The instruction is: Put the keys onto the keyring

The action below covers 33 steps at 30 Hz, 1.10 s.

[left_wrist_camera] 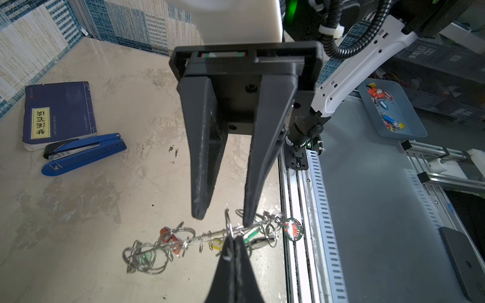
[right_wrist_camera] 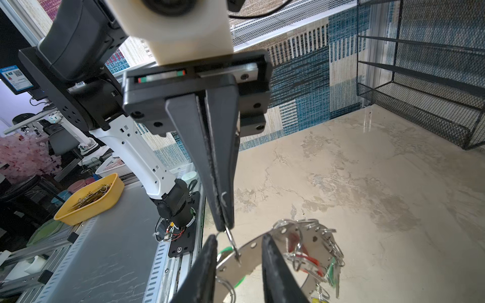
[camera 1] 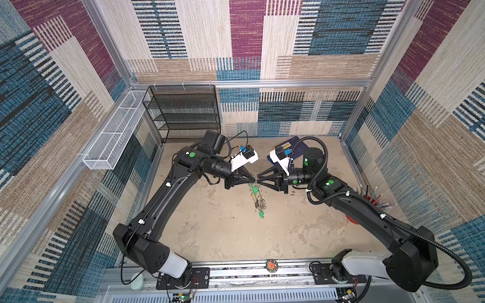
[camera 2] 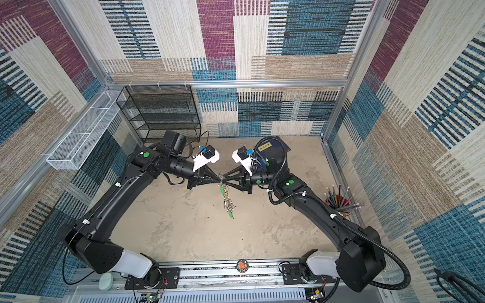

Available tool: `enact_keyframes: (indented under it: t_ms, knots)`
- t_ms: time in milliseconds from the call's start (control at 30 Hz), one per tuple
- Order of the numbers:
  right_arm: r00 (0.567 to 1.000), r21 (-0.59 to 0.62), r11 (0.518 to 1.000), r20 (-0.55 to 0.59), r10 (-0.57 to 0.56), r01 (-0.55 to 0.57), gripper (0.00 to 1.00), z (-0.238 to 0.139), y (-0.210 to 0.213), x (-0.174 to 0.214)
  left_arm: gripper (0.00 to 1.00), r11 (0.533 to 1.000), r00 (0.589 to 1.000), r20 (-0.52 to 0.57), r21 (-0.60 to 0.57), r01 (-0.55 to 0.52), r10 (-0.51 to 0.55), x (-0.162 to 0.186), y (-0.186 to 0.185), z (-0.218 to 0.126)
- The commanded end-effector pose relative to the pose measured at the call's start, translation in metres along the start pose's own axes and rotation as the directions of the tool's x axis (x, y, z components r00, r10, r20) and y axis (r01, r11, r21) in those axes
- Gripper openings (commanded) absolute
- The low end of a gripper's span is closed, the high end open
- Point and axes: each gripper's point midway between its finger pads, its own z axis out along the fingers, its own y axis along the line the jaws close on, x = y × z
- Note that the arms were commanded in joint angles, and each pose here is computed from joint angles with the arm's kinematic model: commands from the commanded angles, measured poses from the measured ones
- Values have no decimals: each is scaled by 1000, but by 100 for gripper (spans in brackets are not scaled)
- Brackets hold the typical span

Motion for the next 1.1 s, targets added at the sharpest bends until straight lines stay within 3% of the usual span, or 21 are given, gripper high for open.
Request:
enact_keyframes:
  t_ms: [0,300,467,800,967,1067]
  knots:
    - [1000,-15,1000,3,-21,21,30,1,3,-2,0,999,999,17,15,-35,35,-6,-4,-2]
    - [1000,-25,999,1,-28,28,16,4,5,-2,0,999,999,11,17,-38,37,-7,-4,0]
    - [1000,-31,999,-3,-28,28,0,5,6,0,0,999,999,5,21,-34,34,-6,-2,2]
    - [999,10,1000,38,-29,29,0,-1,6,-1,1,999,998,56,-33,-2,4,-14,6,-1]
    - [998,6,1000,59,-26,26,0,-1,6,-1,27,994,984,173,-94,54,-37,-19,11,-16]
    - [995,-5,999,91,-31,32,0,-3,10,-5,37,989,960,268,-100,107,-77,-20,13,-24]
